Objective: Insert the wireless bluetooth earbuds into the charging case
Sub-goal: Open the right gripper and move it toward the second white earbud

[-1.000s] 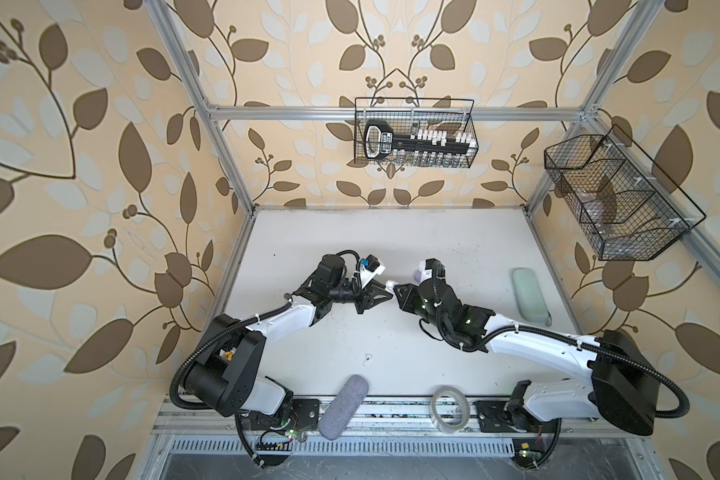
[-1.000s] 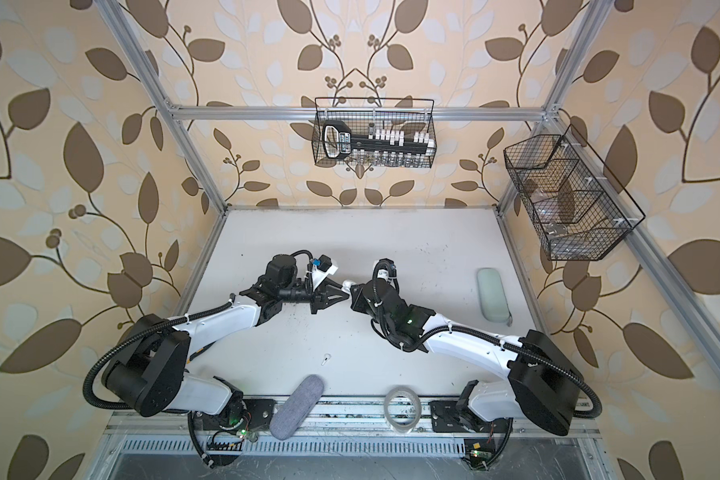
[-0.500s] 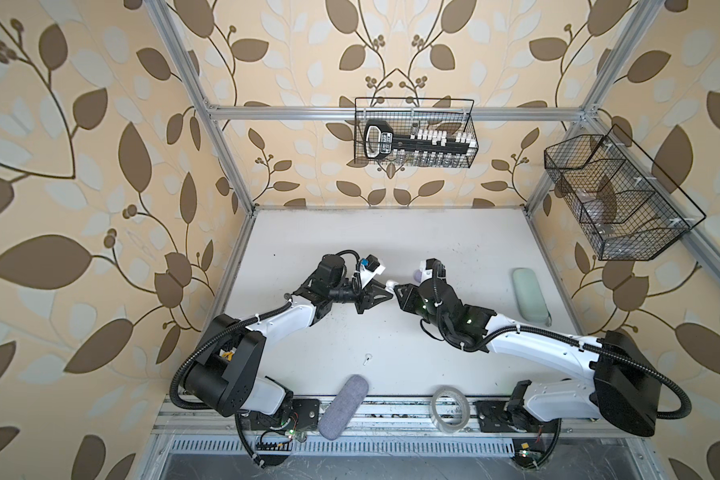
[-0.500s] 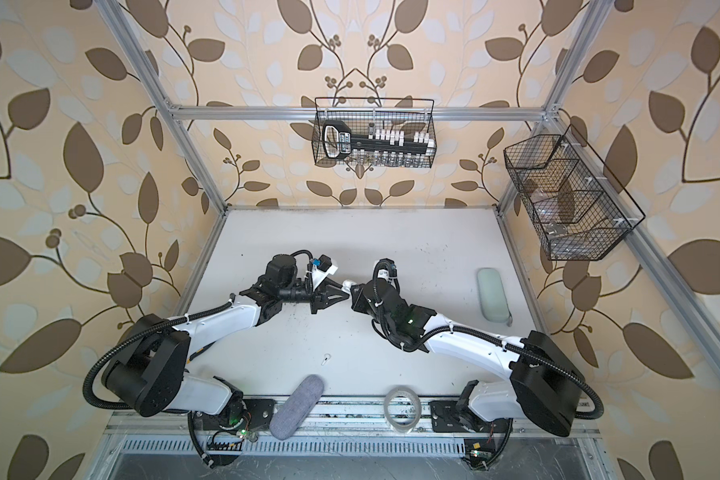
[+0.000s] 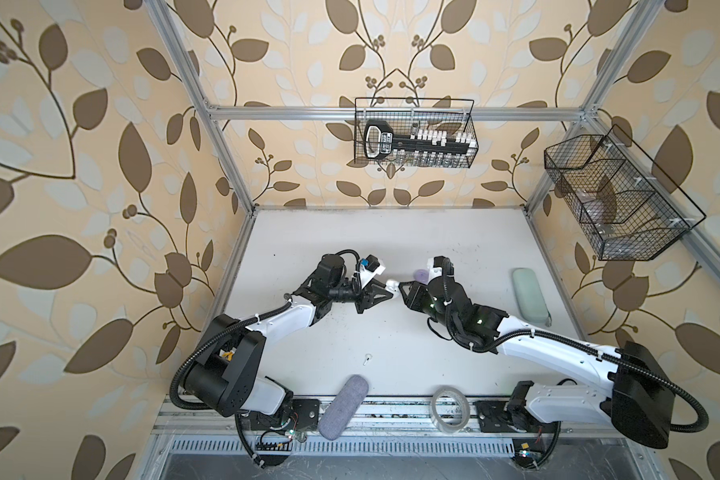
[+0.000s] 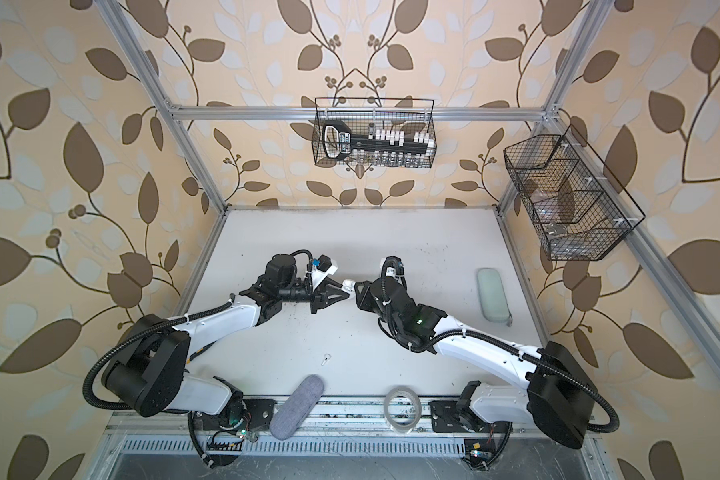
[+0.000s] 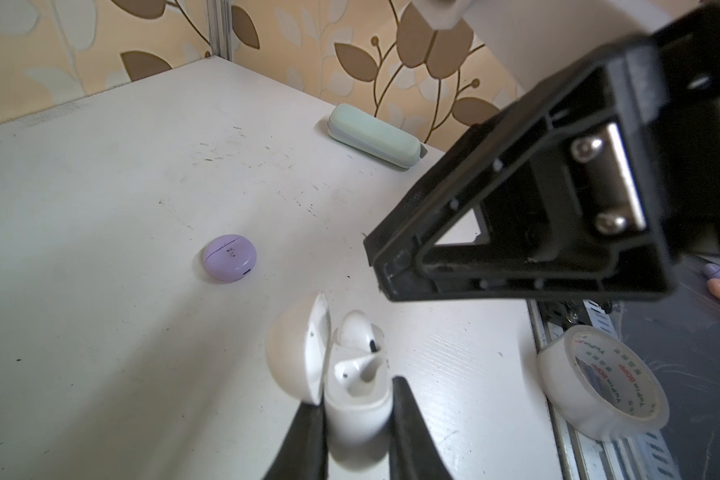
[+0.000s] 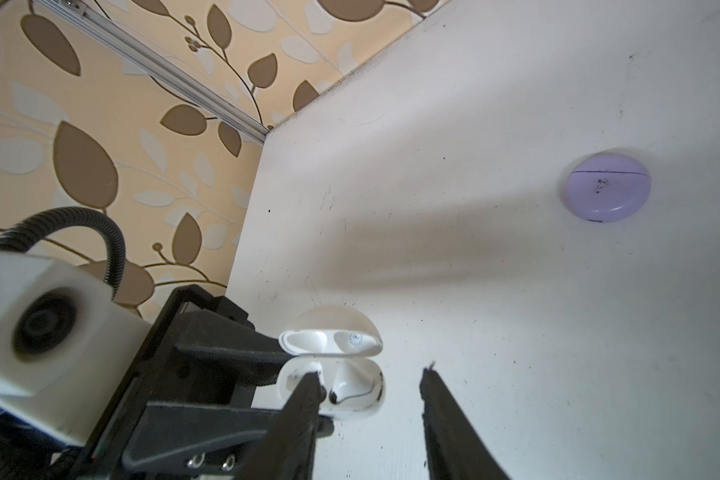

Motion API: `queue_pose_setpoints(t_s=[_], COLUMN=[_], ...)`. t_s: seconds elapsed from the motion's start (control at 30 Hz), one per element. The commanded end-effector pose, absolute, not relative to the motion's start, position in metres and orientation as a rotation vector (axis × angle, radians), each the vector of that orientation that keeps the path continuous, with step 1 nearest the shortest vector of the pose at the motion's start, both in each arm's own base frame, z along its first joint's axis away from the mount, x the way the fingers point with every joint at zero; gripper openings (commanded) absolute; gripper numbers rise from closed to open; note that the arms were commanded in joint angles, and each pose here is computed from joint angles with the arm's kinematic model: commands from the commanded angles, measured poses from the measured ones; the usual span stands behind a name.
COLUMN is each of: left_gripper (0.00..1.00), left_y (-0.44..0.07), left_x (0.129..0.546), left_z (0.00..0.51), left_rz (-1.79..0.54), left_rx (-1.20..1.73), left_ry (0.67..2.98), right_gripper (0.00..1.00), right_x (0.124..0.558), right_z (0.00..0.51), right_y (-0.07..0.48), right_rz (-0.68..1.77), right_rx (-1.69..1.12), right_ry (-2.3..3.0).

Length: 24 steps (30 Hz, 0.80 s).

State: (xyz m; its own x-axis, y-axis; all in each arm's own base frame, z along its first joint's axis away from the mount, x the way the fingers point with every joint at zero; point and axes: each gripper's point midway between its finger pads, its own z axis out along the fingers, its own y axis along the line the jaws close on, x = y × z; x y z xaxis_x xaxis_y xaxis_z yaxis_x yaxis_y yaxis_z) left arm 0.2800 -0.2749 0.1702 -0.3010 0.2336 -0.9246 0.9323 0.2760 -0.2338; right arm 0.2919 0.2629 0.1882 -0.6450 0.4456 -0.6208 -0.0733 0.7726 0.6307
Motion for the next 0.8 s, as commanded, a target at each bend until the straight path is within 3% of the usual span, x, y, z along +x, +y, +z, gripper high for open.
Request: queue_pose_setpoints(t_s=[0.0,0.77], left_gripper=[0.10,0.05], left_y=[-0.275,-0.270], left_x=[0.280,0.269], left_z=[0.187,0.179], left_rz=[-1.060,-0.958], left_rx=[1.103,1.234], left_ry=[1.638,1.557], right_gripper=[0.42,0.40], right_x=[0.288,0.216], right_z=[0.190,0.129], right_y=[0.254,0.293], right_rz=[0.781,0.756], right_rx=[0.277,-0.075], right_ry=[2.145,2.440])
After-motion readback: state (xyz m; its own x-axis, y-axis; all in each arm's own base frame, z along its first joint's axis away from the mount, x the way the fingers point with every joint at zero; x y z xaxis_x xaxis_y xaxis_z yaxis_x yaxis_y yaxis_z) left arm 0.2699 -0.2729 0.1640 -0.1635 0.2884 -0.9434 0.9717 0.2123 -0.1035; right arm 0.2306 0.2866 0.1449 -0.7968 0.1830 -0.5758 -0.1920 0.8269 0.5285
